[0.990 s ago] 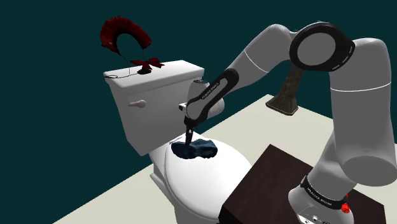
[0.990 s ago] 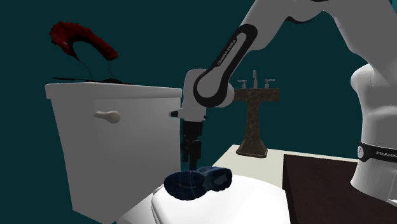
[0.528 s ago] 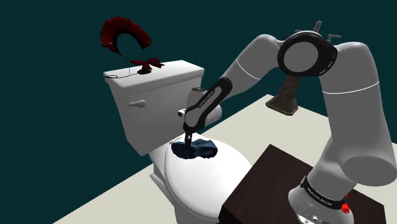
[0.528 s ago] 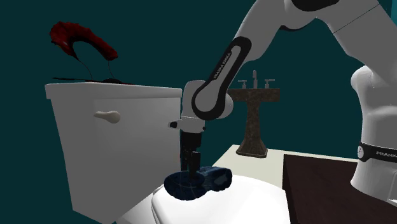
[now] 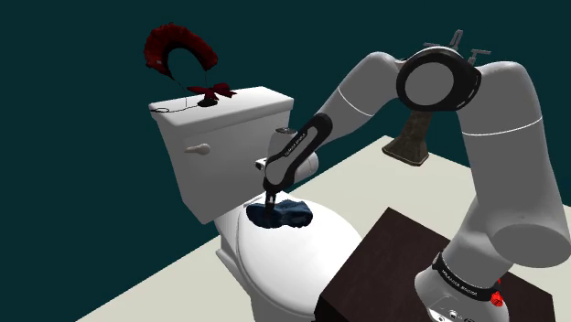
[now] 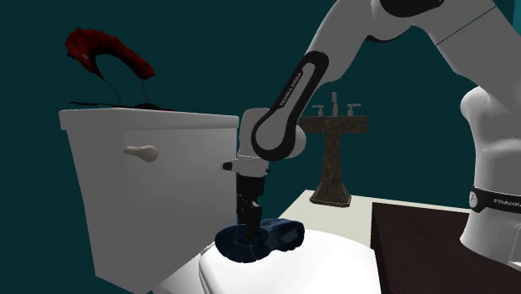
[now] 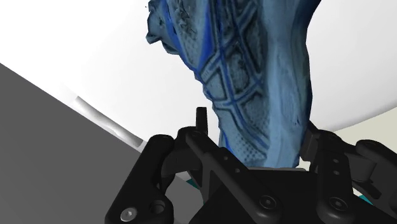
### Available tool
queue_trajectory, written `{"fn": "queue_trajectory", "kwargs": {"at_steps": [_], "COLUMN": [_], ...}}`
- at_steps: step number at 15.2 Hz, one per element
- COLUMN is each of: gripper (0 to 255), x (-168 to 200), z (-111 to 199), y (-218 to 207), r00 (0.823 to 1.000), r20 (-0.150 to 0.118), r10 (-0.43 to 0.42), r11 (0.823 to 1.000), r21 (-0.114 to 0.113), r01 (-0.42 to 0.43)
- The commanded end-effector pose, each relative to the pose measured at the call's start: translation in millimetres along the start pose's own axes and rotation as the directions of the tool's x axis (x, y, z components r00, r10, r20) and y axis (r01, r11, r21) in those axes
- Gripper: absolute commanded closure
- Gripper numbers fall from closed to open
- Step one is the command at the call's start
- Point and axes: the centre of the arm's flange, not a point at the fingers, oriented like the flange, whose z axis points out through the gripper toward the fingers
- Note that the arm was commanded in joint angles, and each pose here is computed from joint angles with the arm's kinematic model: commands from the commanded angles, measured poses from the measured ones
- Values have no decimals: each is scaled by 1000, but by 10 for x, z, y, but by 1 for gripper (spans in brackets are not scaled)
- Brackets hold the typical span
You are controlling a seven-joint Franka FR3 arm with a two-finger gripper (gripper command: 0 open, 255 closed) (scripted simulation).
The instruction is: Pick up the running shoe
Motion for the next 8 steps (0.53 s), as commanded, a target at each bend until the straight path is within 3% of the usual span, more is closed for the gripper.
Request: {"fn": "queue_trajectory", "kwargs": {"at_steps": [1,8], "gripper": [255,255], "x": [-11,17], "z": [13,-201], "y": [1,-9], "r00": [1000,1000], "r20": [2,3], "r10": [1,1], "r11": [1000,1000], "r21": [1,1], "r01": [-1,-1]}}
